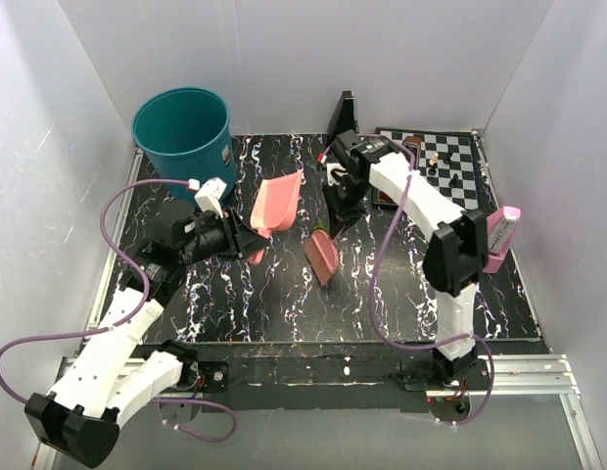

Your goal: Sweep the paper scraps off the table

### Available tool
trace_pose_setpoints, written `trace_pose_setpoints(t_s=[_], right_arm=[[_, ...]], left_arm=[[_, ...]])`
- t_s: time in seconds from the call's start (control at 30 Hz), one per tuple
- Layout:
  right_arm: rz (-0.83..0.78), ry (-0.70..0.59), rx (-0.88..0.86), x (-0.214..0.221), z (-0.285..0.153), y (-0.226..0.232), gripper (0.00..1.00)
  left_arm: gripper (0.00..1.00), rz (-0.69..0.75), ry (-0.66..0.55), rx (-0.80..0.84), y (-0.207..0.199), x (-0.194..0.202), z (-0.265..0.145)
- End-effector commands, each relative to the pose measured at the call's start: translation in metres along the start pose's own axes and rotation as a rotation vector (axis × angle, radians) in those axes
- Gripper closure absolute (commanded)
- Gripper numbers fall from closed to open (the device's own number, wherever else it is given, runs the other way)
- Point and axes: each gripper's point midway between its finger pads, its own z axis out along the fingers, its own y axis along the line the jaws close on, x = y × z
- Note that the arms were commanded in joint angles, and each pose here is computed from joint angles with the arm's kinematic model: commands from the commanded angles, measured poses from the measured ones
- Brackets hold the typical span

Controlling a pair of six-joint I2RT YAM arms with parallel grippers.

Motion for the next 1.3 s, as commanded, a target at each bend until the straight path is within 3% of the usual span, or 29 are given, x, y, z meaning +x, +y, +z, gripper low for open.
trace_pose_setpoints(t_s=[0.0,0.3,0.6,0.77,1.0,1.27], right_arm=[[0.016,0.092,0.194,0.0,0.008,-0.04,0.99],[-0.087,-0.093,0.499,-0.069,-0.025,-0.08,0.99],[-0.206,-0.283,0.344,-0.073,-0.078,-0.038,0.99],[-0.25,-0.297,0.581,-0.081,-0.095,-0.077,0.99],[-0.555,-0.328,0.895,-0.129,-0.091,-0.123,0.99],[-0.927,-0.505,0.919,-0.209,-0.061,-0.111,0.99]], left_arm=[[1.0,0.035,0.004,-0.106,0.013,0.01,0.0],[1.0,0.123,0.146,-0.298,0.033,0.055,0.015],[1.0,0.218,0.272,-0.429,0.053,0.083,0.011],[1.0,0.295,0.404,-0.527,0.067,0.104,0.02],[1.0,0.34,0.468,-0.584,0.071,0.124,0.037],[1.0,0.343,0.475,-0.582,0.073,0.127,0.036]])
